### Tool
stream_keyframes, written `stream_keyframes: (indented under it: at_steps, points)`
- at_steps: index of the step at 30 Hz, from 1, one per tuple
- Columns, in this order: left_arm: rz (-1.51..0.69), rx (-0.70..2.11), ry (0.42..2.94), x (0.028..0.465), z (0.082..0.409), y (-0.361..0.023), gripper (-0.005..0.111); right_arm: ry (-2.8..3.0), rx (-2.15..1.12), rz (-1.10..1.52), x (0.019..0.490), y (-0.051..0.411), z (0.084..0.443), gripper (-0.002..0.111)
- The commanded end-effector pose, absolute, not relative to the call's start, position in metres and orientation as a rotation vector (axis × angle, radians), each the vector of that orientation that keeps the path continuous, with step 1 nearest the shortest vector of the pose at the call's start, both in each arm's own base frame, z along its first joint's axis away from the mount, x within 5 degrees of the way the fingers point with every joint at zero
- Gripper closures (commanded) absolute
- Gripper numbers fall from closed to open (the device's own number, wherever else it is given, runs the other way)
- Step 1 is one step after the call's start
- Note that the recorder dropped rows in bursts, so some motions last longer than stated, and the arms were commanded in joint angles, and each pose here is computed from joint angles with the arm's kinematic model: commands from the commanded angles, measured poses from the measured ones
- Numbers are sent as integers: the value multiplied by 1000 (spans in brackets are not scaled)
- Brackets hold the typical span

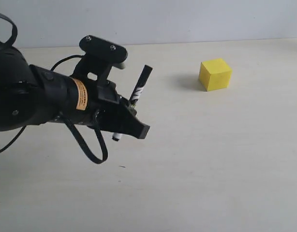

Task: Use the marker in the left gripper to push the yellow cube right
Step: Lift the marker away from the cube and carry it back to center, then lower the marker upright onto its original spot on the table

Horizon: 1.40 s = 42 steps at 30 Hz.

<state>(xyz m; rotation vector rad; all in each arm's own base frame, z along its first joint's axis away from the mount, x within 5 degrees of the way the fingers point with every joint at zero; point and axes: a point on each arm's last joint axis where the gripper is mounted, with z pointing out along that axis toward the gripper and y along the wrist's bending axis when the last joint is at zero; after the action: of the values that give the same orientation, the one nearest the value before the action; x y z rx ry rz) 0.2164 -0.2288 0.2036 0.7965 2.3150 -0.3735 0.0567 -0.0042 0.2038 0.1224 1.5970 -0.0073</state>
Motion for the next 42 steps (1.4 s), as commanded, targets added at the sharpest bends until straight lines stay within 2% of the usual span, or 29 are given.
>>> stream_keyframes:
  at_steps: [1,9,13,15,18,23,25,27,30,34,42]
  points:
    - [-366,629,2449,217,194,-217,107,1589,122,-17,56,-5,203,108]
    - [-370,457,2535,221,189,-213,107,1589,122,-17,56,-5,203,108]
    - [-81,333,2798,226,176,-208,107,1589,122,-17,56,-5,203,108]
    - [-22,261,2900,229,175,-213,107,1589,122,-17,56,-5,203,108]
    - [-144,203,2920,233,180,-235,107,1589,122,-17,56,-5,203,108]
    - [-284,398,2784,238,186,-272,107,1589,122,-17,56,-5,203,108]
    - [-325,325,2776,244,188,-280,107,1589,122,-17,56,-5,203,108]
    - [-329,239,2793,255,189,-283,107,1589,122,-17,56,-5,203,108]
    - [-263,194,2873,271,173,-293,107,1589,122,-17,56,-5,203,108]
    - [-162,152,2956,281,148,-299,107,1589,122,-17,56,-5,203,108]
    - [-138,58,2998,290,132,-293,107,1589,122,-17,56,-5,203,108]
